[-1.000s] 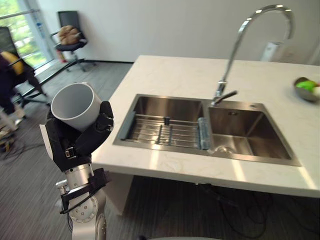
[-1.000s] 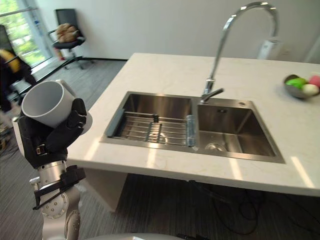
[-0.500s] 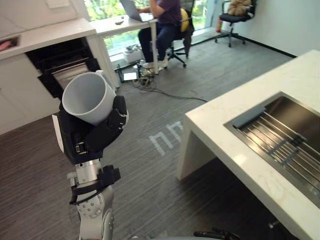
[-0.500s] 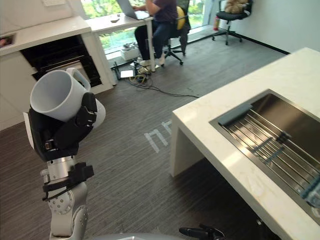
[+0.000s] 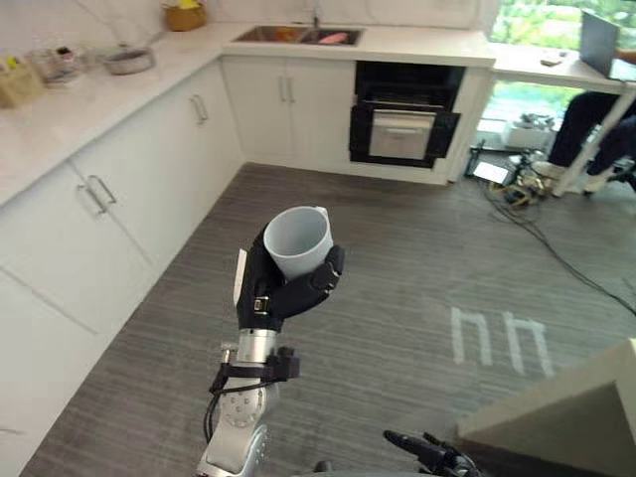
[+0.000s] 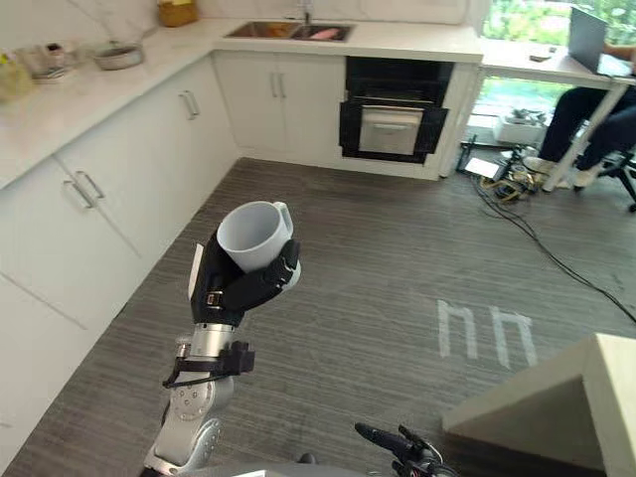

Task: Walk over to the sink, pick up the cup, carry it to the dishwasher, place the cup inside the dishwasher, then close the dishwasher door

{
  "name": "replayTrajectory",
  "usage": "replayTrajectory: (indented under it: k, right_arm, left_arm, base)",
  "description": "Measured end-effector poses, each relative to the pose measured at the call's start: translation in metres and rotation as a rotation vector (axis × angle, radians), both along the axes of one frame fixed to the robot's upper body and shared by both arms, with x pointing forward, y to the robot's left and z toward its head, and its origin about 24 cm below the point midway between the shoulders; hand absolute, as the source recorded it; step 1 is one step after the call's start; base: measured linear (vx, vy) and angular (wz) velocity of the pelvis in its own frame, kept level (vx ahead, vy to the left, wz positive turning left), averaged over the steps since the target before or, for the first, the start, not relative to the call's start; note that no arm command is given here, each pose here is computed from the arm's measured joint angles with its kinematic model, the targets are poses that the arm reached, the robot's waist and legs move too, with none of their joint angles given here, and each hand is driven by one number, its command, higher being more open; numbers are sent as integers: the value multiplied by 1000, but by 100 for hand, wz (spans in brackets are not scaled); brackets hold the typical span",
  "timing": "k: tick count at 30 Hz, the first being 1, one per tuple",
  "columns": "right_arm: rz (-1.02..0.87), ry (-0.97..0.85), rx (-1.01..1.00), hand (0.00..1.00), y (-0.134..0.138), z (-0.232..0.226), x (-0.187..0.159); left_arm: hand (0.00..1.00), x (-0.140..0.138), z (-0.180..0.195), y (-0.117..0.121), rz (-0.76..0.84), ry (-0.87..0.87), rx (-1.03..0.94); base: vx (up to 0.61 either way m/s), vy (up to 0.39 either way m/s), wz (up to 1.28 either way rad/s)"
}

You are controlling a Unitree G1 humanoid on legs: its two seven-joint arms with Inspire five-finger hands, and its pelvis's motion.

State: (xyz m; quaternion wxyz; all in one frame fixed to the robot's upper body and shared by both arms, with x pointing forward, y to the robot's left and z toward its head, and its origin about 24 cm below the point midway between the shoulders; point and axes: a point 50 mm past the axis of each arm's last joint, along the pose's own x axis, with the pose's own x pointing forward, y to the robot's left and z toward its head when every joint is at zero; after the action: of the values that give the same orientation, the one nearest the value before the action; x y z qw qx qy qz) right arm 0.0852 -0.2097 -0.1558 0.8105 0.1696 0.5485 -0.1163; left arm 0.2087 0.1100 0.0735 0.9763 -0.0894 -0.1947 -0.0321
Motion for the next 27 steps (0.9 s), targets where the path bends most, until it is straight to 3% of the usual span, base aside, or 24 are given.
replayTrajectory:
  k: [5, 10, 11, 12, 14, 18, 27]
  right_arm:
    - [100, 21, -10, 100, 7, 0, 5]
    - [166, 26, -21, 100, 10, 0, 8]
    - [174, 14, -8, 100, 15, 1, 14]
    - [267, -8, 84, 100, 57, 0, 30]
    - [267, -8, 84, 100, 57, 0, 30]
    - [258, -18, 101, 100, 59, 0, 28]
    - [208, -146, 148, 100, 54, 9, 17]
  left_arm:
    - [0, 1, -3, -2, -20, 22, 87]
    - [0, 1, -5, 20, 100, 44, 89]
    - [0, 2, -3, 29, 158, 41, 76]
    - [0, -7, 8, 36, 162, 10, 25]
    - [0, -7, 8, 36, 163, 10, 25]
    - [0, -6, 9, 34, 162, 11, -22]
    - [0, 3, 25, -3, -84, -52, -197]
  base:
    - [103, -103, 68]
    - [97, -60, 68]
    - [13, -26, 32]
    - [-1, -19, 19]
    - [0, 0, 0]
    - [-21, 2, -45]
    - [-11, -18, -6]
